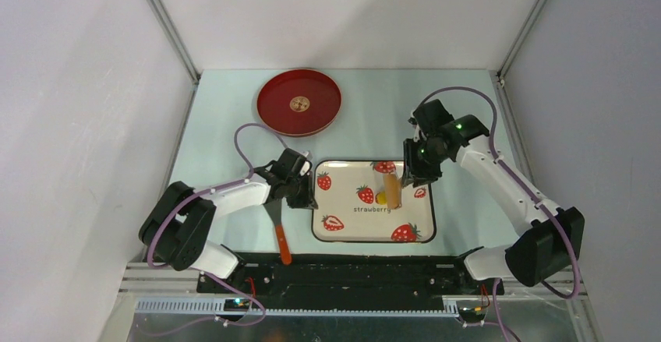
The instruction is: Roll out the dumpling wrappers from the dough
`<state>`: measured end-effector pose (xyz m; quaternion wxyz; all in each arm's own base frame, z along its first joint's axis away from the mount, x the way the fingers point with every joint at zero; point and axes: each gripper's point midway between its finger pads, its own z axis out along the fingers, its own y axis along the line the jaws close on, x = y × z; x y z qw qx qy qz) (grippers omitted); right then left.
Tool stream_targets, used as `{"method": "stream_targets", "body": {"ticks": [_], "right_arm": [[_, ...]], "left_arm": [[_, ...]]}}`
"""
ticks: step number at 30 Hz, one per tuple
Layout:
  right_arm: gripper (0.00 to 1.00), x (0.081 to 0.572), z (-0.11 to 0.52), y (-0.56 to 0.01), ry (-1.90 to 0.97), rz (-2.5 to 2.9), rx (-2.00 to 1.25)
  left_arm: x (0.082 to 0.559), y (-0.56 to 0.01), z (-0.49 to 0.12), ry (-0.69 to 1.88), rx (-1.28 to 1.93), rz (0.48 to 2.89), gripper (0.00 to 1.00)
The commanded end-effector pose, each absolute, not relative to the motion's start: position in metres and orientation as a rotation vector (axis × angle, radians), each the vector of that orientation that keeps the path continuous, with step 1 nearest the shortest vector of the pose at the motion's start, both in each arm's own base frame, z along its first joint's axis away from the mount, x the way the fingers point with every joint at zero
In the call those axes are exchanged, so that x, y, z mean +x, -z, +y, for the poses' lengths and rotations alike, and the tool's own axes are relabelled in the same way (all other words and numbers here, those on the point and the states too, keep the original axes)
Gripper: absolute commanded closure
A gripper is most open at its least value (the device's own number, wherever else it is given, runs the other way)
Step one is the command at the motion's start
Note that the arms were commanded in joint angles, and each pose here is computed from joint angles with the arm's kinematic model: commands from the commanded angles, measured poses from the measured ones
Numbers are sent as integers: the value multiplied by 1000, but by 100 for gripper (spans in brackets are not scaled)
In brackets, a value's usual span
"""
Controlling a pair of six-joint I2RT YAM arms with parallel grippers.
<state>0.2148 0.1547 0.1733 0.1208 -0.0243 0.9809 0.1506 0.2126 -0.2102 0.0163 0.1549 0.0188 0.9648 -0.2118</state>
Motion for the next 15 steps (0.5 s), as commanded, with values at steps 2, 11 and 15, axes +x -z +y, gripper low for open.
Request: {"method": "stream_targets", "body": {"ticks": [2, 11, 15], "right_arm": [[100, 223, 163, -183, -431, 2832, -41], [100, 228, 174, -172, -417, 2850, -63], [100, 230, 176, -168, -401, 2859, -70]], "left_arm": [[189, 10, -174, 369, 51, 2886, 100], [189, 12, -174, 365, 52, 2890, 100], [189, 12, -174, 366, 53, 2888, 100]]}}
